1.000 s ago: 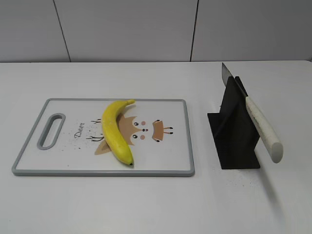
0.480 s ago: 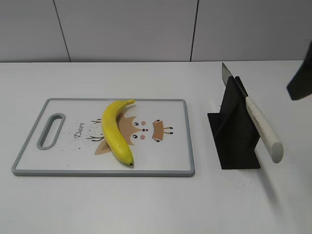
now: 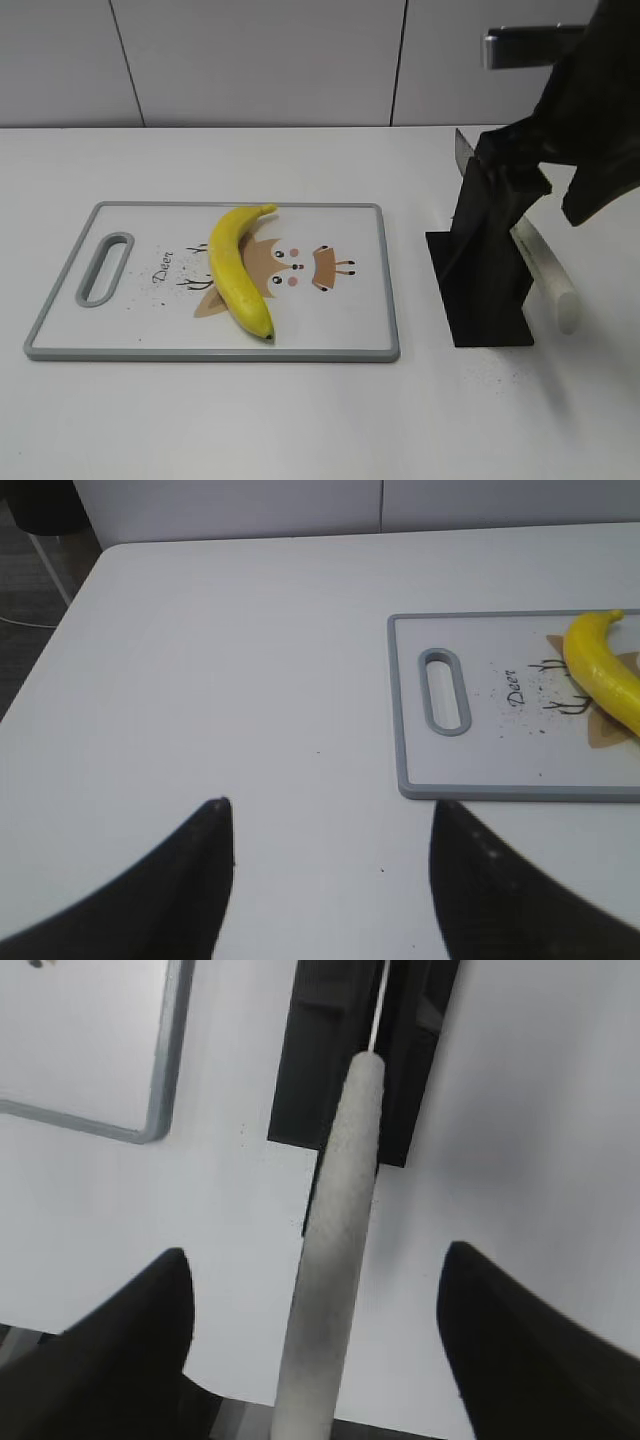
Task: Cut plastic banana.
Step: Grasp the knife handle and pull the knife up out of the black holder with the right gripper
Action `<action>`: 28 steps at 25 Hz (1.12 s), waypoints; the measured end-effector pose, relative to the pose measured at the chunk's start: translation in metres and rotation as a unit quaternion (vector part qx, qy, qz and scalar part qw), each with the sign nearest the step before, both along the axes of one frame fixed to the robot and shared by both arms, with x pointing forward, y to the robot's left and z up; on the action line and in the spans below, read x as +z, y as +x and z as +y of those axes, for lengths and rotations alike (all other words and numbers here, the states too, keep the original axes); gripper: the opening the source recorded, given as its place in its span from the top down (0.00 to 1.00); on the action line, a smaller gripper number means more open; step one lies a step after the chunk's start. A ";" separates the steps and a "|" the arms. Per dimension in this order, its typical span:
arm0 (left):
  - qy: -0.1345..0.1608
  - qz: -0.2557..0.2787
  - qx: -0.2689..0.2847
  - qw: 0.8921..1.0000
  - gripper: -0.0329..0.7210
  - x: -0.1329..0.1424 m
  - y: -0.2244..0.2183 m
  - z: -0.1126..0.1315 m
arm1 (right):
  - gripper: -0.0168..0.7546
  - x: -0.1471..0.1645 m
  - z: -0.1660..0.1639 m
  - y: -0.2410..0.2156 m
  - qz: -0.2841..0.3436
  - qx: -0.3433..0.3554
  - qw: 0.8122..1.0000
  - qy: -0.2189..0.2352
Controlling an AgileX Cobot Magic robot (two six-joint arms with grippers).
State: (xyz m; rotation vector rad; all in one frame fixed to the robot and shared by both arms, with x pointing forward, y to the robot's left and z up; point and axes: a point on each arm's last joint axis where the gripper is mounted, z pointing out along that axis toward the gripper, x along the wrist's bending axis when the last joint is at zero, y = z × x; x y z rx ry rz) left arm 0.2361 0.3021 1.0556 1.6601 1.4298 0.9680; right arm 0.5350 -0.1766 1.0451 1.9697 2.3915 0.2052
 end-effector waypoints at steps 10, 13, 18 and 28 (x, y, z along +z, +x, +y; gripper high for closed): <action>0.000 0.000 0.000 1.000 0.17 0.000 0.000 0.000 | 0.24 -0.045 0.001 0.008 0.065 -0.034 0.997 -0.035; 0.000 0.000 0.000 1.000 0.17 0.000 0.000 0.000 | 0.32 -0.045 0.001 0.009 0.066 -0.036 0.997 -0.036; 0.000 0.000 0.000 1.000 0.17 0.000 0.000 0.000 | 0.39 -0.055 0.003 0.010 0.081 -0.038 0.995 -0.040; 0.000 0.000 0.000 1.000 0.17 0.000 0.000 0.000 | 0.63 -0.057 0.005 0.009 0.091 -0.043 0.995 -0.029</action>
